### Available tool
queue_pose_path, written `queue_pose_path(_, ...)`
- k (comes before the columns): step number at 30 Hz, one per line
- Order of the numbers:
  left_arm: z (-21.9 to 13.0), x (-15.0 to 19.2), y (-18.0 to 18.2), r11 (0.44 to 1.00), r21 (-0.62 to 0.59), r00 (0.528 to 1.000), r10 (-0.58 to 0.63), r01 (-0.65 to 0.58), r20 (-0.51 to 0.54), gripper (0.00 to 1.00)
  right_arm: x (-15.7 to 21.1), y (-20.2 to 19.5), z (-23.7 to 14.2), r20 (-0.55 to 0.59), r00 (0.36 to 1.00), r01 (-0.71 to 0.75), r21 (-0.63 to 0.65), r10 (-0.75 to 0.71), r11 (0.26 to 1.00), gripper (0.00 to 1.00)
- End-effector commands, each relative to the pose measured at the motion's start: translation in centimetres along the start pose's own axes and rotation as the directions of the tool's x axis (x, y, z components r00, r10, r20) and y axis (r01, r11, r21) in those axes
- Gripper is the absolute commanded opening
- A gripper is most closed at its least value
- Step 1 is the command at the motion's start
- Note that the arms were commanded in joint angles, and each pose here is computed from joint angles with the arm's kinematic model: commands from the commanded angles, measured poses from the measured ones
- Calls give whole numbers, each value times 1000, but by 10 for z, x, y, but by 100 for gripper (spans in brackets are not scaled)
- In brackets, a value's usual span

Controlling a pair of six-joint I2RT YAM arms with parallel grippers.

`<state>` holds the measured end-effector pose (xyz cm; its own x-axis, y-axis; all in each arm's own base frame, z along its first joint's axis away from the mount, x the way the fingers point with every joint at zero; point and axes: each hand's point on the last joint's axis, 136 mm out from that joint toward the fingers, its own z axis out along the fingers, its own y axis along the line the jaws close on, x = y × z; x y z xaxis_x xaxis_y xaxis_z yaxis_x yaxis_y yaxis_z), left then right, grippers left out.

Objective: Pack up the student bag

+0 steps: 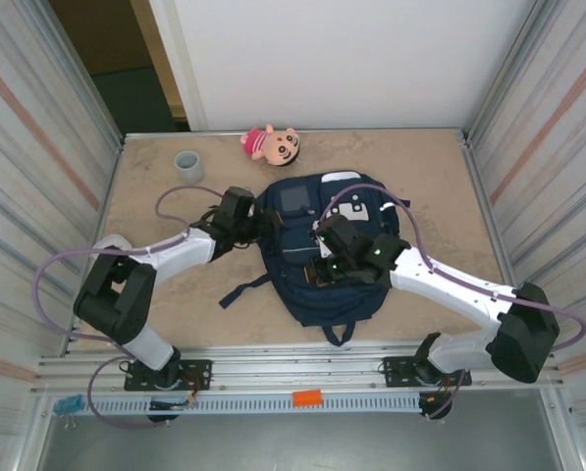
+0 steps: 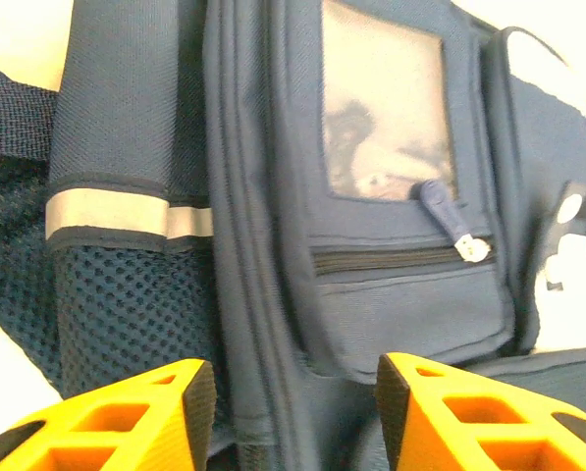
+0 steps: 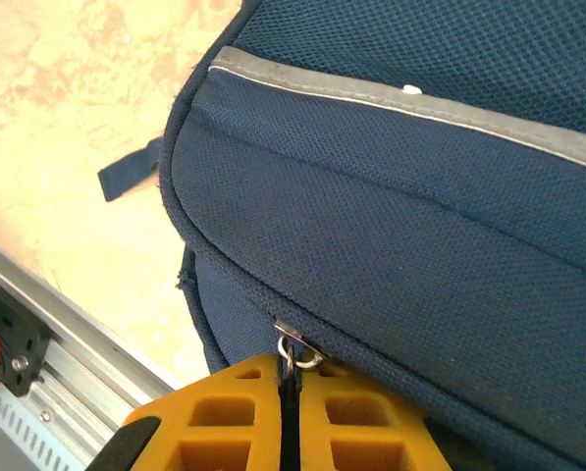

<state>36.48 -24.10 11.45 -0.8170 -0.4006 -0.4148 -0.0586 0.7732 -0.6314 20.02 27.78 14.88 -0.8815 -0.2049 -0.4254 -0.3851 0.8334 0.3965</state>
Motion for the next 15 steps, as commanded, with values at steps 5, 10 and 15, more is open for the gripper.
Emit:
queue_pose_path(5,-76,25,-33,983,32,982,-181,183,-46,56,-19,14,-5,70,997,10,-31,-8,999,0)
queue_pose_path(10,-101,61,-45,928,61,928,-362,368,-93,52,-19,14,-5,70,997,18,-29,-16,999,0)
queue_pose_path(15,-106,90,-55,858,64,854,-497,510,-153,50,-17,13,-5,70,997,22,-32,-20,999,0)
